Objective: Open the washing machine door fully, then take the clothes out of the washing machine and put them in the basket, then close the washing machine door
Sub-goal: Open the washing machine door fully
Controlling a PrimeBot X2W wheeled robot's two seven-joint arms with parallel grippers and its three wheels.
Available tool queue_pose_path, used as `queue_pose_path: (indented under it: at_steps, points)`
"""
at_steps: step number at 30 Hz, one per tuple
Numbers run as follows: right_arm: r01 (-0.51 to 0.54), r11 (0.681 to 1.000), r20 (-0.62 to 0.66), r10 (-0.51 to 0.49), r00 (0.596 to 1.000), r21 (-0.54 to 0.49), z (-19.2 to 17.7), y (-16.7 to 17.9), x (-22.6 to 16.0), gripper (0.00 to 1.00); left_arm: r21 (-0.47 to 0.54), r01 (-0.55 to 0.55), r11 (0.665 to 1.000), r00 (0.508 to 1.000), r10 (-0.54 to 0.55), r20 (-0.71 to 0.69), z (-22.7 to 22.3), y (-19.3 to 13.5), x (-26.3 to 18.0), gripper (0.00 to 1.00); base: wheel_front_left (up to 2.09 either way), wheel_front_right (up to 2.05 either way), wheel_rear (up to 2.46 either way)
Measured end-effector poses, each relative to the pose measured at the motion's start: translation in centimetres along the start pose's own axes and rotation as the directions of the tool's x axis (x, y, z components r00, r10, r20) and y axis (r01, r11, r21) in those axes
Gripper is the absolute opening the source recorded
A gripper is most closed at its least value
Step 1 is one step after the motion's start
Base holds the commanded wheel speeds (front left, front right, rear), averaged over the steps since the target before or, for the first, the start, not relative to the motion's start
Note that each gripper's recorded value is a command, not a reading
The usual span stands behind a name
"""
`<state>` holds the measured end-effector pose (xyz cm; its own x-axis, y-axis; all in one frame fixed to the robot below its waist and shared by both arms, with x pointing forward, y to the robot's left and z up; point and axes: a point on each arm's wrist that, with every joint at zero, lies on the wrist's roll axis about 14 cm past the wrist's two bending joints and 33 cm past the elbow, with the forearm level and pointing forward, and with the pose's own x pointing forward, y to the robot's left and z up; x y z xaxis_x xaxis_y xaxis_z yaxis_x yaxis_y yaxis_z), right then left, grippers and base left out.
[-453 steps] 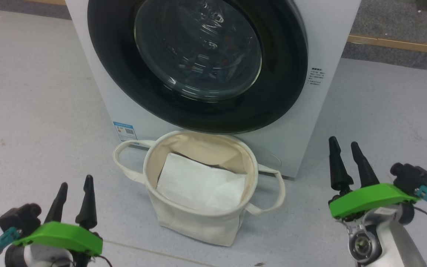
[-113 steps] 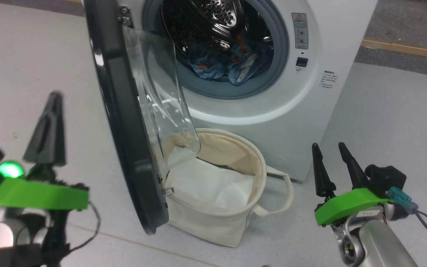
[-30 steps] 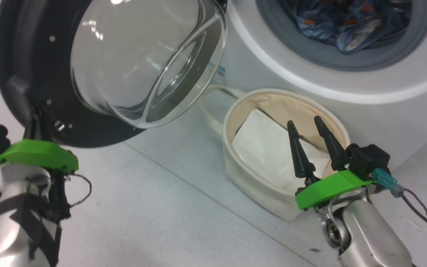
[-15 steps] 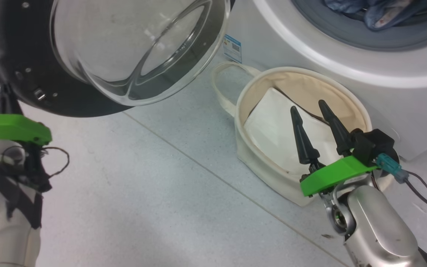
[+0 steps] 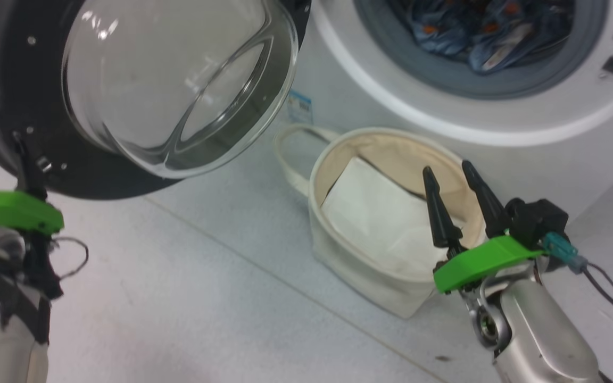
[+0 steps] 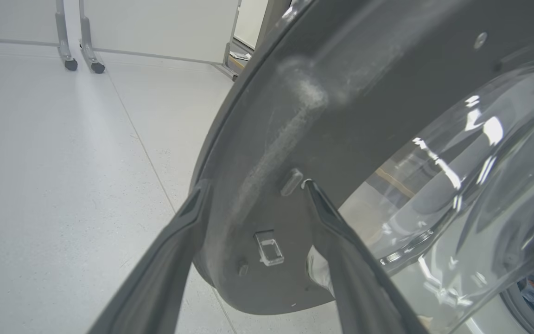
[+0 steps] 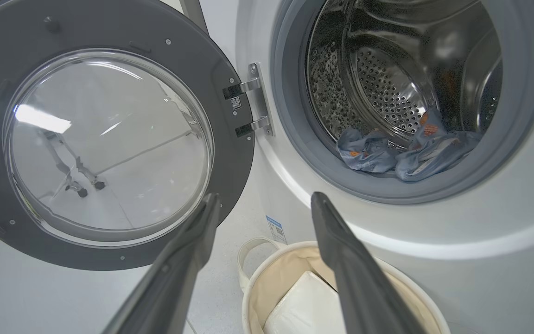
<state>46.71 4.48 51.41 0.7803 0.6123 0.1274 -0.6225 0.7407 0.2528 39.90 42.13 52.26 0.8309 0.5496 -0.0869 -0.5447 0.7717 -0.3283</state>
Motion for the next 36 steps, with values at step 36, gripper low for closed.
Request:
queue_pose_path:
  at_steps: [36]
  points:
    - [0.443,0.895,0.155,-0.432,0.889,-0.047,7.1,-8.4,-16.3,1.00,0.096,0.638,0.764,0.767,-0.621,-0.162,-7.3,-19.8,-10.7,1.00,0.00,0.00,0.00]
